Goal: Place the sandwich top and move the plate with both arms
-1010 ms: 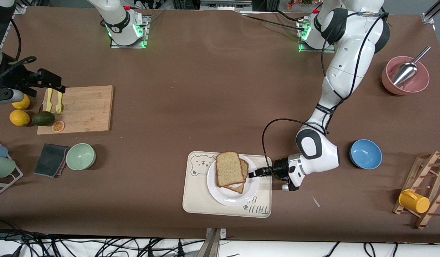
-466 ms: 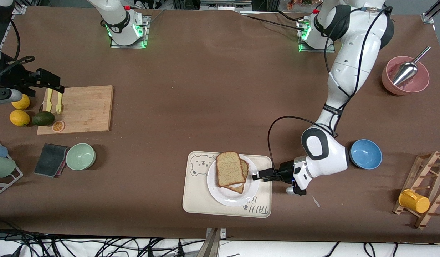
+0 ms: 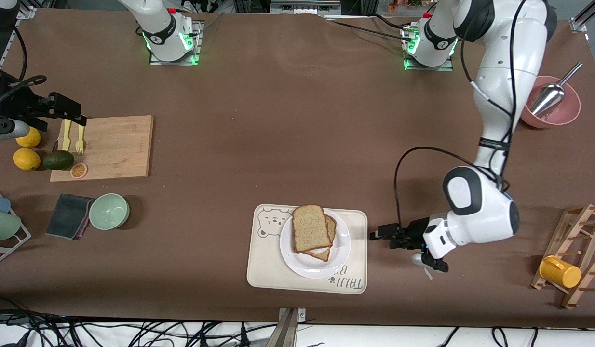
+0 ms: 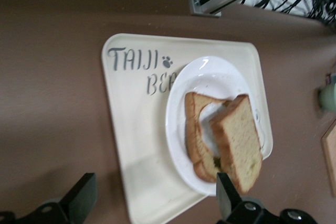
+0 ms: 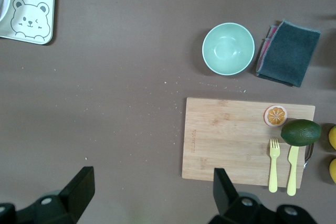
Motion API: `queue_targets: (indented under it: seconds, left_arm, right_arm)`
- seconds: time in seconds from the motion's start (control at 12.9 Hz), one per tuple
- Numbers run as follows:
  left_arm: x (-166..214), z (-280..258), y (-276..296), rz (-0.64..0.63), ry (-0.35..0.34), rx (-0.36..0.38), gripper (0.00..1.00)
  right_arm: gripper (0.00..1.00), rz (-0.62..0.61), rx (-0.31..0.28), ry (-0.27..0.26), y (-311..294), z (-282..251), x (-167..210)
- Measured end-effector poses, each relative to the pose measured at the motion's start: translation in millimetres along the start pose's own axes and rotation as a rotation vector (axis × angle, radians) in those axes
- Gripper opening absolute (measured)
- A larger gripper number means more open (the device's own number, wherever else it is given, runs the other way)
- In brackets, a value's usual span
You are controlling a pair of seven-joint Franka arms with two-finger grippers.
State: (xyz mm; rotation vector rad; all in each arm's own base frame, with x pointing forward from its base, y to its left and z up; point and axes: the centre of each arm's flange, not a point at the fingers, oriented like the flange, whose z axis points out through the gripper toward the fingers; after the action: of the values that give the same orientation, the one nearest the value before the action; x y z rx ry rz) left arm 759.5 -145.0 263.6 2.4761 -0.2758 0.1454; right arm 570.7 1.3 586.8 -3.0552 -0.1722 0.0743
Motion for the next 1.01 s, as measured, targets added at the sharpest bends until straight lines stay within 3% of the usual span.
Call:
queue_targets:
  seconds: [0.47, 0.62, 0.78, 1.01]
  left_arm:
    - [-20.8, -120.9, 12.3, 0.122, -0.278, 0.305, 1.0]
    - [-29.6, -162.5, 42.6, 0.075, -0.322, 0.388, 1.0]
    - [-42.1, -202.6, 79.4, 0.04, -0.351, 0.423, 1.0]
    - [-57.9, -257.0, 116.7, 0.032, -0.342, 0.48, 1.0]
  right_arm:
    - [1.0, -0.003, -0.003, 0.006, -0.4, -1.5, 0.2]
    - [1.0, -0.003, -0.004, 0.008, -0.5, -2.8, -0.2]
    - [1.0, -0.005, -0.005, 0.01, -0.9, -3.8, -0.5]
    - [1.0, -0.006, -0.012, 0.012, -0.5, -5.1, -1.2]
